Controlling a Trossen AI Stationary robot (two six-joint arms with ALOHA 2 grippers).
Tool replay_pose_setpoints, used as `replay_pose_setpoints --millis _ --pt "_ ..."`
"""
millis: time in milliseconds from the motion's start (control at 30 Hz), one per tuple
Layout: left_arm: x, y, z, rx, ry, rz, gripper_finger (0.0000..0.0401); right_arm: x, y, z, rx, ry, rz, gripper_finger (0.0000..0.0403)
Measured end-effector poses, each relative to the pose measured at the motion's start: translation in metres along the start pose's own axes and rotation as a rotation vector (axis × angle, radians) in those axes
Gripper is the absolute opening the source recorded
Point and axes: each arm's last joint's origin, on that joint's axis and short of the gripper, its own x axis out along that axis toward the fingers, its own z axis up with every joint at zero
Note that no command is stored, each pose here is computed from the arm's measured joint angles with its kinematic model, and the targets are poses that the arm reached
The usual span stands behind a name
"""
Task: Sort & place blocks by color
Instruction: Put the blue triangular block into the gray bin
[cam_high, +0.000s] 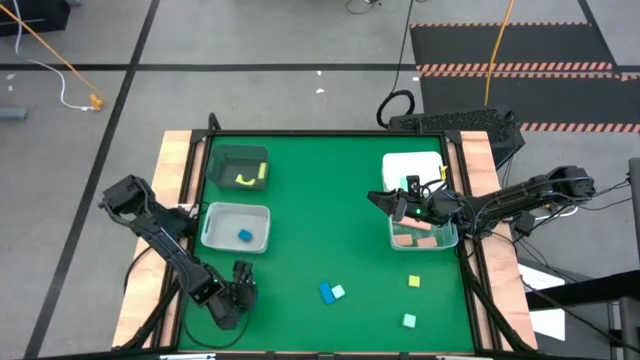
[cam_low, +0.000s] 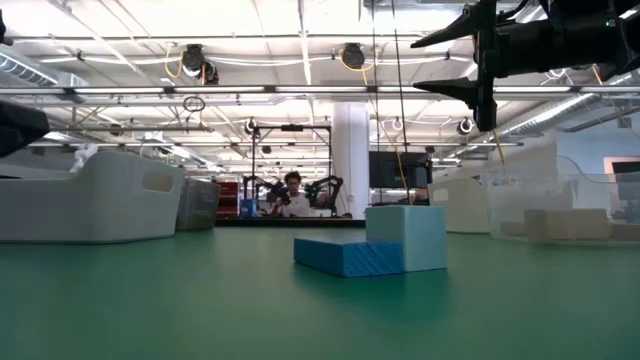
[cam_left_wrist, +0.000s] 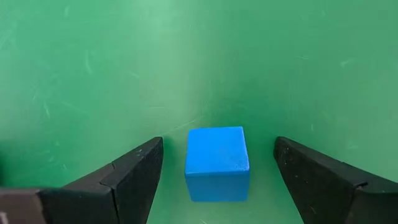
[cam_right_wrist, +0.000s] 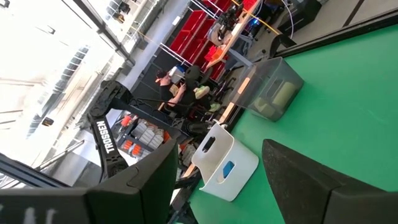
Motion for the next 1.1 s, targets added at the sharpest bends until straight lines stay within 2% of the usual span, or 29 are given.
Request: replay_pose_setpoints --millis 200,467,667,800,900,1100 --pt "0.001 0.003 0.002 -0.071 -0.029 0.044 0.0312 0.000 0.000 0.000 0.000 -0.001 0.000 0.0224" --pt "0.002 0.003 0.005 -0.087 -0.079 0.047 0.0312 0.000 0.000 0.000 0.000 0.000 0.001 0.0224" --pt "0.004 0.006 0.009 -0.215 -0.089 0.034 0.0312 0.000 0.000 0.000 0.000 -0.001 0.000 0.0224" --pt "0.004 0.009 0.011 -0.241 -0.084 0.028 0.0310 0.000 0.000 0.000 0.000 0.000 0.000 0.0224" --pt "0.005 0.009 0.012 -0.244 -0.079 0.022 0.0286 0.000 0.000 0.000 0.000 0.000 0.000 0.0224" --pt "0.005 0.009 0.012 -0.254 -0.080 0.022 0.0186 0.000 0.000 0.000 0.000 0.000 0.001 0.0224"
